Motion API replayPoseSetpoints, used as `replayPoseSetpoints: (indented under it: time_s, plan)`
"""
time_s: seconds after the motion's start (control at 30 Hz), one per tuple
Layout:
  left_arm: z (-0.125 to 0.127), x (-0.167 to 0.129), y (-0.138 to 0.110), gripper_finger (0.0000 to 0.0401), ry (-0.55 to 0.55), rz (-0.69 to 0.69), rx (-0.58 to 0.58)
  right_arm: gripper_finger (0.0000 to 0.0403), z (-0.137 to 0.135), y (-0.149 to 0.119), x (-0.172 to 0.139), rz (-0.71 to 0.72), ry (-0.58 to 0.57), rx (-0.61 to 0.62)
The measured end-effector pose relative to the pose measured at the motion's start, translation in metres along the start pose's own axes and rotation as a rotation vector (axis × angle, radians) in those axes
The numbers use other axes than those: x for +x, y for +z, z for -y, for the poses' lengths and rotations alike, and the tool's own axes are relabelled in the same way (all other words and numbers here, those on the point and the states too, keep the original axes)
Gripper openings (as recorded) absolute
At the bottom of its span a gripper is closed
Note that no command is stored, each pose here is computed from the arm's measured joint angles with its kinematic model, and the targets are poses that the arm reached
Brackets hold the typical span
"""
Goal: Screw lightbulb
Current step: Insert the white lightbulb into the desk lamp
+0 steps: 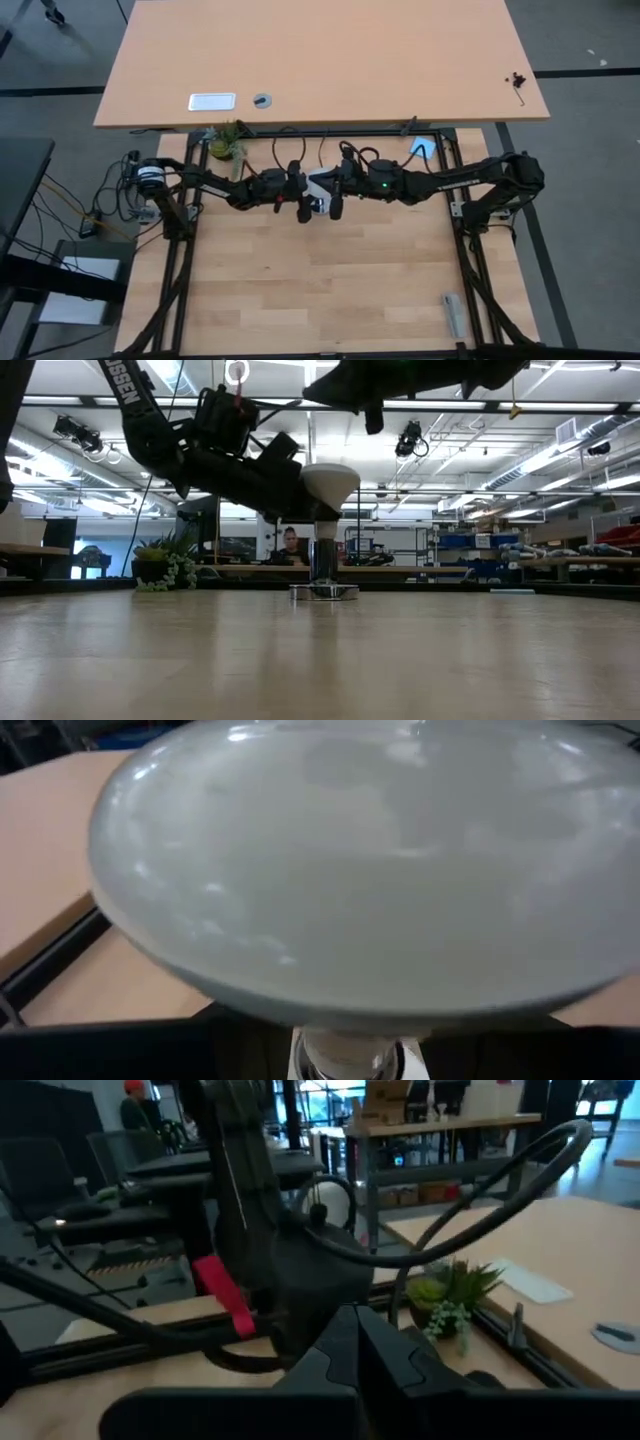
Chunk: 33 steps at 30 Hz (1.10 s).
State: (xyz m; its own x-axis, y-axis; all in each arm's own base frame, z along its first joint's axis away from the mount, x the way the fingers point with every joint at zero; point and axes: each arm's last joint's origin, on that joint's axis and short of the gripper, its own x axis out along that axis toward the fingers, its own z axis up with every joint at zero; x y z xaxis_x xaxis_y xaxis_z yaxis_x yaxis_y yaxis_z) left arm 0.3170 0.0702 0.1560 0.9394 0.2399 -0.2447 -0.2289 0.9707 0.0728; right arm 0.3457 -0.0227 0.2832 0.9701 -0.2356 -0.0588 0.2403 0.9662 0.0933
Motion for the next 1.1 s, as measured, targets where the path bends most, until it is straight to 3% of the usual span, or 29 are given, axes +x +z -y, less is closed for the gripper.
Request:
replayPoseSetpoints:
  time_s: [0.6, 1.1]
  plan:
    - [0.000, 0.001, -0.002, 0.0158, 0.000, -0.005, -0.026, 0.0007, 0.020, -0.029, 0.002, -0.258, -0.167, 0.038]
    - [0.000, 0.001, -0.003, 0.0164, 0.000, -0.011, -0.026, 0.0008, 0.026, -0.038, 0.002, -0.334, -0.185, 0.044]
